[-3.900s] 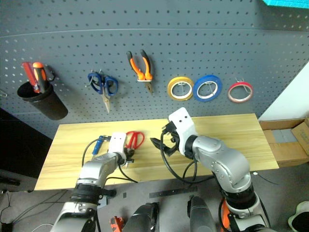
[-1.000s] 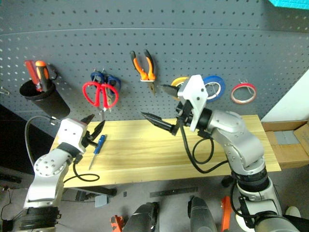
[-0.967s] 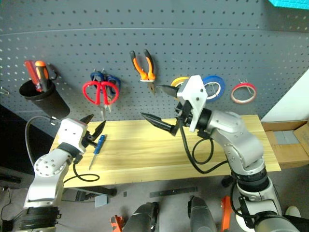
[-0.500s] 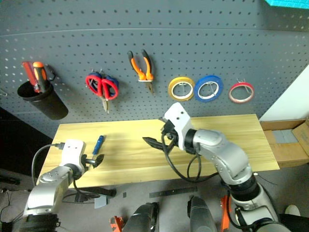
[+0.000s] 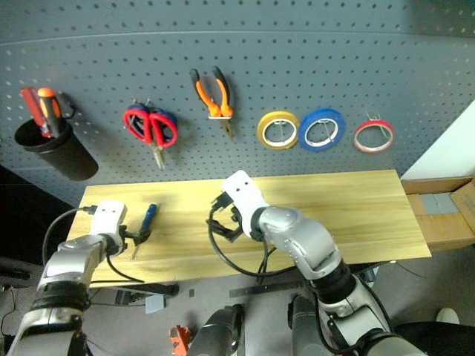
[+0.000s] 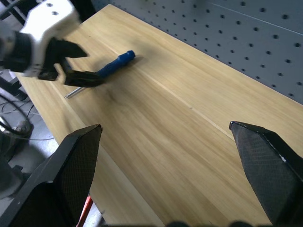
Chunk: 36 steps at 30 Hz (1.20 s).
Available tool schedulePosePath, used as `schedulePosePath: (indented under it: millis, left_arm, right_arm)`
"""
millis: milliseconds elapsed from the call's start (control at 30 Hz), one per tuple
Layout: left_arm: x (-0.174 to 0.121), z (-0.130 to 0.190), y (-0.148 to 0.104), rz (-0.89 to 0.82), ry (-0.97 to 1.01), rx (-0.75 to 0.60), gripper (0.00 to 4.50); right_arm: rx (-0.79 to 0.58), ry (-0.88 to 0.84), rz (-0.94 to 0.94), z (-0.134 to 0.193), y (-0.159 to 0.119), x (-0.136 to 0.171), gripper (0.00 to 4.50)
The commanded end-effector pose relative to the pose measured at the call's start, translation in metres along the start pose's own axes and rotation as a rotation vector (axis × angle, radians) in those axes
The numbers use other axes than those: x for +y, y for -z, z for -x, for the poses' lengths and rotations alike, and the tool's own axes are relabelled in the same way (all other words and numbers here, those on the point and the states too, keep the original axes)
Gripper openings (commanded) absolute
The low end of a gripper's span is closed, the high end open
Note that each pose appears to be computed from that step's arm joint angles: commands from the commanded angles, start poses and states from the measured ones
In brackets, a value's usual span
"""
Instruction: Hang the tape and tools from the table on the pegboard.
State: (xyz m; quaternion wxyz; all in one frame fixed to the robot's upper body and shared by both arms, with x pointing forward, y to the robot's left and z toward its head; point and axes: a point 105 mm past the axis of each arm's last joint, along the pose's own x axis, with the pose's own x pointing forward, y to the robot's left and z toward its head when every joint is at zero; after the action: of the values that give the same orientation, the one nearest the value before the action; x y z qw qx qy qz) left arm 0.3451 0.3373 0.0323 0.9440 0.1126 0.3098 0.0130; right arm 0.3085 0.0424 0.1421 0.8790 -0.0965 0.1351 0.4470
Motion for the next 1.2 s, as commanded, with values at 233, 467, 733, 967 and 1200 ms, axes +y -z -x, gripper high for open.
schedulePosePath:
  millis: [233,467,733,967,1200]
  left_arm:
    - [-0.014,-0.017,-0.006,0.031,0.042,0.014,3.85]
    - [-0.013,-0.013,-0.002,0.049,0.039,0.015,1.44]
    - [0.004,0.009,0.0,0.122,-0.046,-0.057,0.51]
    - [0.002,0.052,-0.032,0.183,-0.076,-0.338,0.51]
    - [-0.006,0.099,-0.061,0.163,-0.111,-0.616,0.51]
  right_arm:
    - [-0.054,-0.028,0.038,0.002,-0.019,0.007,4.5]
    - [-0.061,-0.007,0.029,0.004,-0.023,-0.001,4.5]
    - [-0.093,0.02,0.028,0.005,-0.033,-0.012,4.5]
    - [-0.21,-0.097,0.155,0.026,-0.047,0.002,4.5]
    - [-0.385,-0.25,0.363,0.063,-0.079,0.021,4.5]
